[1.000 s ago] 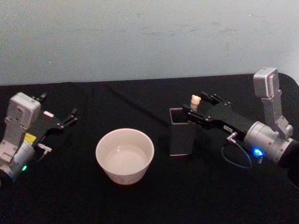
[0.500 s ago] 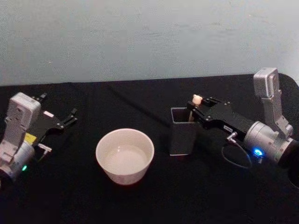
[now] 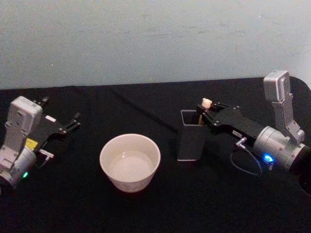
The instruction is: Pick up the stirring spoon with one hand, stir inside the cup, then place it back in its original position.
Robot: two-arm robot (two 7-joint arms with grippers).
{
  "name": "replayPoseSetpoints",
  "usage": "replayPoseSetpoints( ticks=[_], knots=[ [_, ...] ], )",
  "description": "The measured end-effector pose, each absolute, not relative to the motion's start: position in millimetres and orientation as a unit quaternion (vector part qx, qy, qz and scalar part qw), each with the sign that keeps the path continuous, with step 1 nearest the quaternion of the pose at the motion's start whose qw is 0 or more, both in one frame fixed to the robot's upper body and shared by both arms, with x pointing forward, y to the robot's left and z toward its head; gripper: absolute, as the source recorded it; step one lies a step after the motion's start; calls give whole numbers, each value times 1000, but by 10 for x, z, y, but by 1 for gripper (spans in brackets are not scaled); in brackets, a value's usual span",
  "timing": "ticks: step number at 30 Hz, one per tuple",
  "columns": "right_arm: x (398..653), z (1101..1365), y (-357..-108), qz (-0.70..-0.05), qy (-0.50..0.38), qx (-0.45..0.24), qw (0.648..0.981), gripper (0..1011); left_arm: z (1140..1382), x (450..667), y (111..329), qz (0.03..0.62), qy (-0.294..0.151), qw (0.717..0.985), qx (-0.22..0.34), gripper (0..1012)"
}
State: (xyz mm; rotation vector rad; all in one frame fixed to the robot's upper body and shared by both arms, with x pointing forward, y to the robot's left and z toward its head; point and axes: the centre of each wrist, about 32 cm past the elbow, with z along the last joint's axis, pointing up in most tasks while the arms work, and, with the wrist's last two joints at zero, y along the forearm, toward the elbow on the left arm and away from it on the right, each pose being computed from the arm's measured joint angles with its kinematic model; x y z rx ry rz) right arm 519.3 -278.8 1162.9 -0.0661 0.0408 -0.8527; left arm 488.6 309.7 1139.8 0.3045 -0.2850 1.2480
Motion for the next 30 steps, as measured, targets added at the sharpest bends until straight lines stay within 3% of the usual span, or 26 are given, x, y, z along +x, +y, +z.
replayPoseSetpoints(
  ticks=[30],
  knots=[
    [5152, 11753, -2797, -398, 18, -13, 917, 210, 11398, 4886, 3097, 580, -132, 791, 141, 1001]
  ],
)
